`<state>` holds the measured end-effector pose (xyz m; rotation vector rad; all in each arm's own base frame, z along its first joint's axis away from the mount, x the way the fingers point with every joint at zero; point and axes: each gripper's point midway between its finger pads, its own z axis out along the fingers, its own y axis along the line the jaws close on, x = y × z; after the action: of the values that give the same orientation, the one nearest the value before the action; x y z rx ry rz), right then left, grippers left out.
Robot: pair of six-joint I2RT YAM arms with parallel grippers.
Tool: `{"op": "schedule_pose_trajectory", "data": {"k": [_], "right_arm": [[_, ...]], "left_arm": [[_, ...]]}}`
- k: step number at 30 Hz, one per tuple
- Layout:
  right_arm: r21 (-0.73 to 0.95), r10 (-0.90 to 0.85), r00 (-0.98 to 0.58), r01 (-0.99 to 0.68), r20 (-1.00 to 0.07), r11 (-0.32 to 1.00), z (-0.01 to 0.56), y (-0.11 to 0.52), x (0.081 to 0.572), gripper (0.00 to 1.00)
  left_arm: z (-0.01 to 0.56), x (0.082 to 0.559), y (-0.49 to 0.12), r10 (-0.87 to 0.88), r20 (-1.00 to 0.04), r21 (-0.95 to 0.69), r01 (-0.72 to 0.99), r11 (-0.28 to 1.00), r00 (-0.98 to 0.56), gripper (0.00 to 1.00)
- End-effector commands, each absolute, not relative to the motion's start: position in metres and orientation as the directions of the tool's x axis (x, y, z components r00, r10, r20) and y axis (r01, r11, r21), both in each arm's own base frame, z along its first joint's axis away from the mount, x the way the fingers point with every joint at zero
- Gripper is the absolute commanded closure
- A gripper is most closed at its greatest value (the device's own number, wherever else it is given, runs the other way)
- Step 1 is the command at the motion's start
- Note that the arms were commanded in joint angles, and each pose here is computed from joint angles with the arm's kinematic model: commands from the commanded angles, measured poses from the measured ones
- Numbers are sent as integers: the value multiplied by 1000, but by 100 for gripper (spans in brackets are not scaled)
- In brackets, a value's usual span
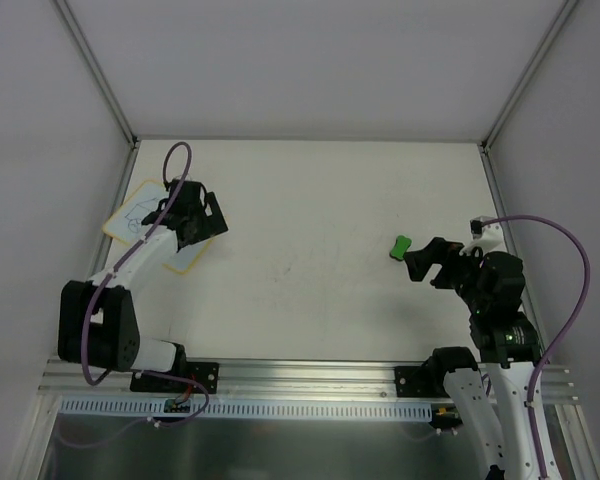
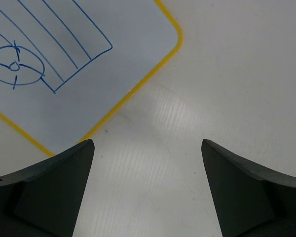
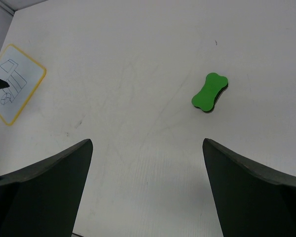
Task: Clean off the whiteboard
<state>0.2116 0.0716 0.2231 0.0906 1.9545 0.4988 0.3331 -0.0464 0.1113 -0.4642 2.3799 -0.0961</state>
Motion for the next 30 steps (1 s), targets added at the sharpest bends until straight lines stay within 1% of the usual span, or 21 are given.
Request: {"op": "schedule_pose_trajectory", "data": {"k": [1, 3, 4, 9, 14, 18, 27, 30], "right_arm": [[347, 254, -391, -188, -884, 919, 228, 71, 216, 1], [342, 248, -388, -196, -888, 919, 228, 73, 215, 1], [339, 244, -390, -196, -888, 920, 227, 72, 214, 1], [333, 238, -386, -199, -891, 922, 227, 73, 214, 1], [330, 237, -385, -195, -892, 924, 226, 72, 214, 1], [328, 233, -387, -201, -892, 923, 226, 73, 214, 1], [328, 232, -379, -210, -896, 921, 228, 75, 212, 1], [326, 231, -380, -209, -896, 922, 228, 74, 212, 1]], "left_arm": [[116, 380, -46, -400, -670, -239, -328, 914, -625, 10], [111, 391, -46, -400, -659, -235, -330, 914, -637, 10], [96, 394, -48, -397, -633, -221, -337, 915, -665, 11], [72, 400, -51, -404, -587, -208, -351, 913, -702, 16], [47, 392, -57, -433, -523, -217, -377, 901, -734, 21], [34, 387, -58, -443, -494, -215, -389, 896, -748, 21], [13, 384, -65, -438, -445, -213, -383, 899, -781, 27], [8, 379, -76, -428, -420, -226, -364, 904, -800, 33]]}}
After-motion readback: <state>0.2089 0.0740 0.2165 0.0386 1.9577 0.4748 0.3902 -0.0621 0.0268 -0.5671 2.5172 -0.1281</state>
